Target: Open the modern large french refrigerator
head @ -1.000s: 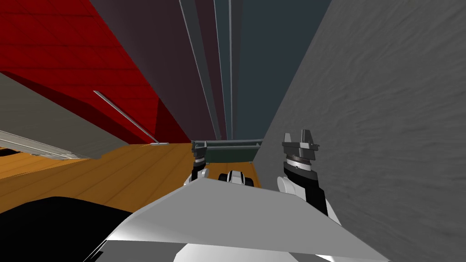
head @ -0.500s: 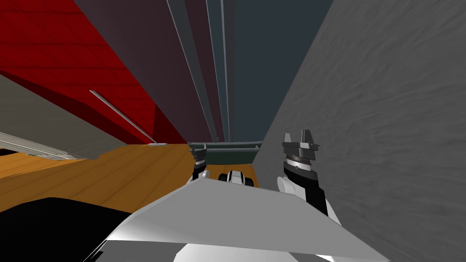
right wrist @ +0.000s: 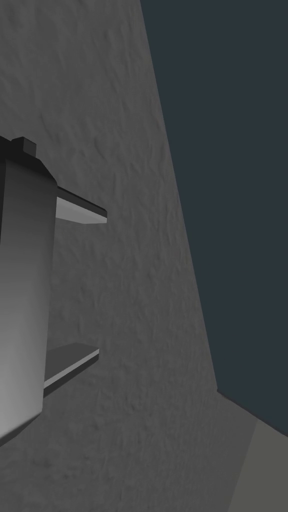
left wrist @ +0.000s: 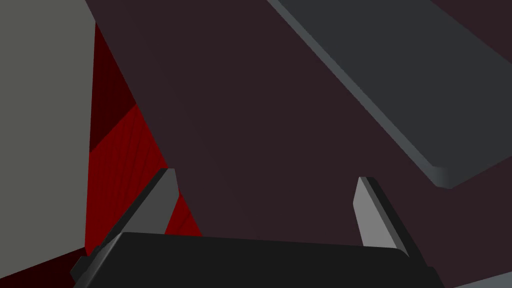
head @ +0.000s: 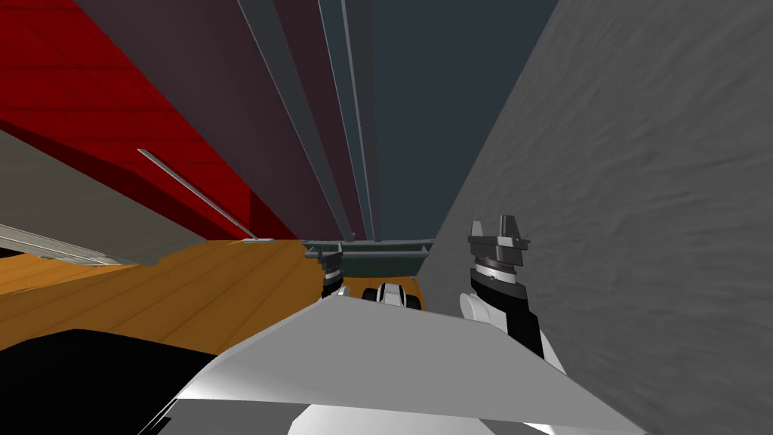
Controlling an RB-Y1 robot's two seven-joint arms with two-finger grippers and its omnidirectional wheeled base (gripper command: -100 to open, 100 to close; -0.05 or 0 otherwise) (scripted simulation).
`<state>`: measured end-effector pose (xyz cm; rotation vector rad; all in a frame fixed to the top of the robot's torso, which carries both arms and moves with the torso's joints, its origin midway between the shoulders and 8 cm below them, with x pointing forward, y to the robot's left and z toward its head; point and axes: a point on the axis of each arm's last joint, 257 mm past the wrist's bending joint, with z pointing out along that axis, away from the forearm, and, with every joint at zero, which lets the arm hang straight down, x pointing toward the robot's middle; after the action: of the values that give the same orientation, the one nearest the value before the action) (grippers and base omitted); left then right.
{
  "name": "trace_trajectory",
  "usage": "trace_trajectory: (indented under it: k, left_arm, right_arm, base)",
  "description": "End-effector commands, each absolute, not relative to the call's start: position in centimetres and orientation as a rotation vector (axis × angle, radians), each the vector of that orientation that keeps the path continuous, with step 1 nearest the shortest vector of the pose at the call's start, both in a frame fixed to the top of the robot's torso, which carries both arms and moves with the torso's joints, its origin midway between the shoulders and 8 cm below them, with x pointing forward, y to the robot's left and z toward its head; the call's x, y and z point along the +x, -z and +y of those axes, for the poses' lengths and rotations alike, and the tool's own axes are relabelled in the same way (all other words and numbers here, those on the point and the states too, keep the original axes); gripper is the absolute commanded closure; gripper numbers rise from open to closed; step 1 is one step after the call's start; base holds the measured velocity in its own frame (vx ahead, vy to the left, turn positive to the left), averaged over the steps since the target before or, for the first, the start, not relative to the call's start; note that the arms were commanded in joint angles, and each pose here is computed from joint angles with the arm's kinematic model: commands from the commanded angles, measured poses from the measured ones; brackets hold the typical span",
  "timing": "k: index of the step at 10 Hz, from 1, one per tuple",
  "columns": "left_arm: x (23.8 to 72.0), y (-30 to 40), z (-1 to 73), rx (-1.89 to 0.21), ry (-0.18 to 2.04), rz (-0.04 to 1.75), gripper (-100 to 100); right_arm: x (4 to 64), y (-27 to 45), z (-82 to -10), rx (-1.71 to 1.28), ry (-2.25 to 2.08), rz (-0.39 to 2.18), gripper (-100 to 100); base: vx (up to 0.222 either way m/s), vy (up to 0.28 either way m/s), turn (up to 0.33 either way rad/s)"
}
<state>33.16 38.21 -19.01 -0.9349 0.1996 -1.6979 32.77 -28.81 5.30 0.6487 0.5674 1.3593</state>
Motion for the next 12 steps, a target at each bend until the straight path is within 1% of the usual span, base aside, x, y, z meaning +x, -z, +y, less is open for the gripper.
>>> trace_trajectory:
  k: [1, 8, 10, 12]
  left_arm:
    - [32.7, 20.2, 38.5, -0.953, 1.694, 0.175, -100]
    - [30.6, 23.9, 37.5, -1.016, 1.686, 0.066, -100]
    - [29.9, 23.9, 38.3, -1.011, 1.668, 0.055, -100]
    - [31.9, 23.2, 38.4, -1.017, 1.674, 0.055, -100]
  right_arm:
    - [32.8, -5.3, -28.8, 0.649, -1.359, 0.567, 0]
    - [32.8, -5.3, -28.8, 0.649, -1.359, 0.567, 0]
    - [32.8, -5.3, -28.8, 0.648, -1.359, 0.567, 0]
    - [32.8, -5.3, -28.8, 0.648, -1.359, 0.567, 0]
  base:
    - [0.083, -0.054, 0.010]
    - [0.106, -0.064, 0.034]
    - [0.018, -0.047, -0.004]
    - [-0.026, 0.004, 0.043]
